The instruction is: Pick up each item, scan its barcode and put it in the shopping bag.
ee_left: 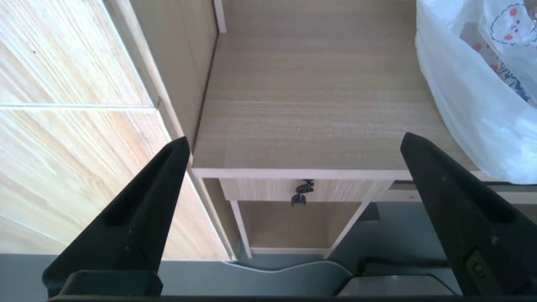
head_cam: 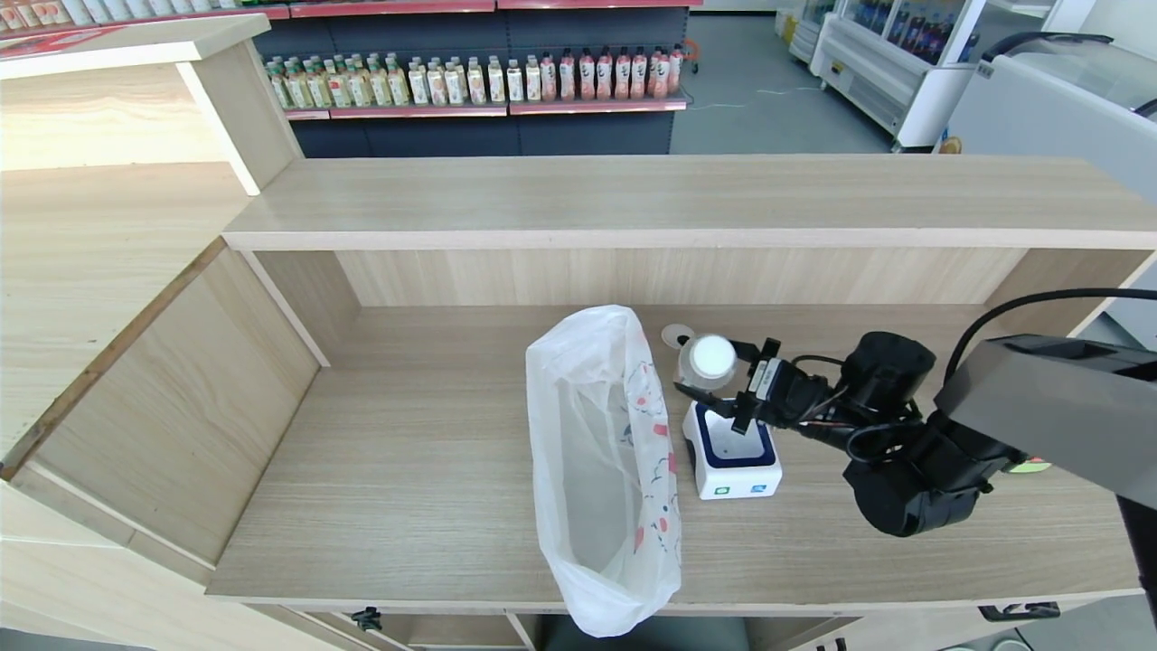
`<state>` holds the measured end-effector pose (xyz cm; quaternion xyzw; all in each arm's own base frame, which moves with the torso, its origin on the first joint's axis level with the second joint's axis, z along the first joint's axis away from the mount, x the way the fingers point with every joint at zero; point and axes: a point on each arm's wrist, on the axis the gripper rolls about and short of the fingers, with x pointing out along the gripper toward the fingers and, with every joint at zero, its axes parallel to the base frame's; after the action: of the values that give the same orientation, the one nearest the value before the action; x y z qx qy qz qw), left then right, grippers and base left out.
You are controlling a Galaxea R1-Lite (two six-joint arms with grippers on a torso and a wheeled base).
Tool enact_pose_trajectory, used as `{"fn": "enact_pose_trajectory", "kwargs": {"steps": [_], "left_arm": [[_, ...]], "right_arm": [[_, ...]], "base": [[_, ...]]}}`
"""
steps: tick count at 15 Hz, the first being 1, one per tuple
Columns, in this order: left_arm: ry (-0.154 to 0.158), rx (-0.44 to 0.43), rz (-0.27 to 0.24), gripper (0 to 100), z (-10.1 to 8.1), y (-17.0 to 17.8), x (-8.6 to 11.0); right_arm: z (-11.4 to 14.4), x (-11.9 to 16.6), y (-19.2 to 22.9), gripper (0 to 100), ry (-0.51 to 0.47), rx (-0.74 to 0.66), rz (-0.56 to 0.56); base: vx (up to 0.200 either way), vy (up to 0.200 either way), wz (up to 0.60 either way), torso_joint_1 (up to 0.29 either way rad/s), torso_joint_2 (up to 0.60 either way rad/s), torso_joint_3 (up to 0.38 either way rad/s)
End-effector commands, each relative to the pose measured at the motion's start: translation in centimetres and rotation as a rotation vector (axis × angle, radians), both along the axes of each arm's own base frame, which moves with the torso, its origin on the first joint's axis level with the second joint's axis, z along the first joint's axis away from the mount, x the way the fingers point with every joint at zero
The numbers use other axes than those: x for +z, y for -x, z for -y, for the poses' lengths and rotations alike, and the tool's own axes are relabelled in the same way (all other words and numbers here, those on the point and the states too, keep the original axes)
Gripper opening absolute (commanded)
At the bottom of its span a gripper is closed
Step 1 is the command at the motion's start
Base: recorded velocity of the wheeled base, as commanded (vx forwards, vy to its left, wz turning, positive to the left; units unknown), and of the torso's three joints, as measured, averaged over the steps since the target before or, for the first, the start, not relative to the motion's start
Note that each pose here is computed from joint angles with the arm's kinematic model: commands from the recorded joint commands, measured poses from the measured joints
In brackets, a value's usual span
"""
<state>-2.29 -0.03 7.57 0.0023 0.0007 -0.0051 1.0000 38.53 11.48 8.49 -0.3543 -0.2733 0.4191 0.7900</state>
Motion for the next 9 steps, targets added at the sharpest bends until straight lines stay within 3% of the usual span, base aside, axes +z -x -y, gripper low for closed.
{"fn": "enact_pose_trajectory", "kwargs": {"steps": [1,5,9], "left_arm": [[0.0,-0.001,0.0,100,0.0,0.0,0.0],[0.0,0.001,0.0,100,0.0,0.0,0.0],[0.0,-0.001,0.0,100,0.0,0.0,0.0]], "right_arm": [[0.8,2.3,0.8,0,-0.015,-0.011,0.04],[1.6,1.8,3.2,0,-0.001,-0.016,-0.043],[1.6,0.9,3.1,0,0.012,-0.017,-0.058]], "base": [[0.0,0.0,0.0,0.0,0.0,0.0],[0.0,0.0,0.0,0.0,0.0,0.0],[0.0,0.0,0.0,0.0,0.0,0.0]]}}
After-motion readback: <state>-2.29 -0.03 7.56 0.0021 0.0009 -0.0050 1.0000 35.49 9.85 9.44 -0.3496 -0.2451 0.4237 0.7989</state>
